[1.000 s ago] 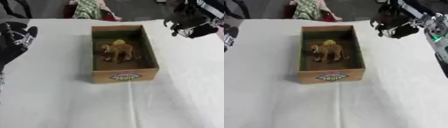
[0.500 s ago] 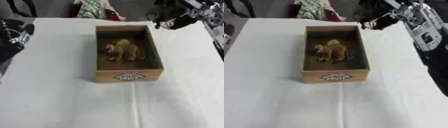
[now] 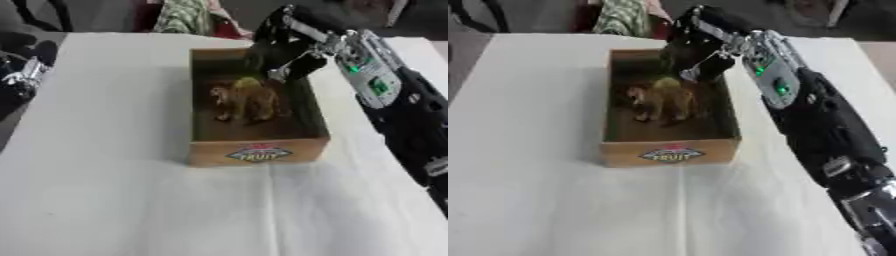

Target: Pick up objects on the table and place them in the box.

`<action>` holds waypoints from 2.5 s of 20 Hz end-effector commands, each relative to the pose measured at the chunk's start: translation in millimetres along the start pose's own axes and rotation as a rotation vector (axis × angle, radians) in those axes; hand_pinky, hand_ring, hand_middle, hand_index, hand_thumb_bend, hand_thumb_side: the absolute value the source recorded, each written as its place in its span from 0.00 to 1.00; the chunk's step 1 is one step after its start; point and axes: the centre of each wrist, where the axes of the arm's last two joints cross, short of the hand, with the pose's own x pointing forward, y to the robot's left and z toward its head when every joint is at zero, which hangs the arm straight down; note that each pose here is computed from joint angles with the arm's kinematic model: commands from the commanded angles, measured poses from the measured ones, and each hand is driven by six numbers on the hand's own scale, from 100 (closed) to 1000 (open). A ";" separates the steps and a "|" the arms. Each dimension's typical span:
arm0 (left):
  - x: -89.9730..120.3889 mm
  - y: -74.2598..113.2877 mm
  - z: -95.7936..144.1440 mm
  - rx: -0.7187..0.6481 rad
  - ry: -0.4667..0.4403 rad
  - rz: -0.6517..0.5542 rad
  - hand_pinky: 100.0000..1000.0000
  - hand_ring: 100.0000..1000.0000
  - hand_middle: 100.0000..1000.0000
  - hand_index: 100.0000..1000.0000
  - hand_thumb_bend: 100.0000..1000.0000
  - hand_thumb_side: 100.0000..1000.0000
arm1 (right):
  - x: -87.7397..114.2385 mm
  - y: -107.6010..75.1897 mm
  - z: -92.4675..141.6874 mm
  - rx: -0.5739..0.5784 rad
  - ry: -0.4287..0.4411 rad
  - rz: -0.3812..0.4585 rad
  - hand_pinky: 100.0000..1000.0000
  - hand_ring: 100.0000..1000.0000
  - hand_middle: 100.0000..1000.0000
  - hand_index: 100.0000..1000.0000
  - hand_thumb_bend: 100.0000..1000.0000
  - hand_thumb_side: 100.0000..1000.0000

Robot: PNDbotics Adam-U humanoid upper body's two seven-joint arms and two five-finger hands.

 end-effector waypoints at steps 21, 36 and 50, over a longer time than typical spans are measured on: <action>1.3 6.3 3.5 0.003 0.001 -0.014 0.50 0.43 0.46 0.65 0.41 0.37 | 0.5 -7.5 18.1 0.159 -0.056 -0.033 0.74 0.84 0.83 0.86 0.44 0.30; -8.4 16.2 10.5 0.051 0.043 -0.035 0.50 0.43 0.46 0.65 0.40 0.36 | -22.7 -37.4 115.8 -0.130 -0.076 -0.017 0.81 0.86 0.86 0.89 0.43 0.31; -21.0 24.1 19.5 0.102 0.085 -0.051 0.50 0.44 0.47 0.66 0.41 0.35 | -18.6 -11.8 202.0 -0.515 0.163 -0.322 0.71 0.77 0.77 0.85 0.31 0.13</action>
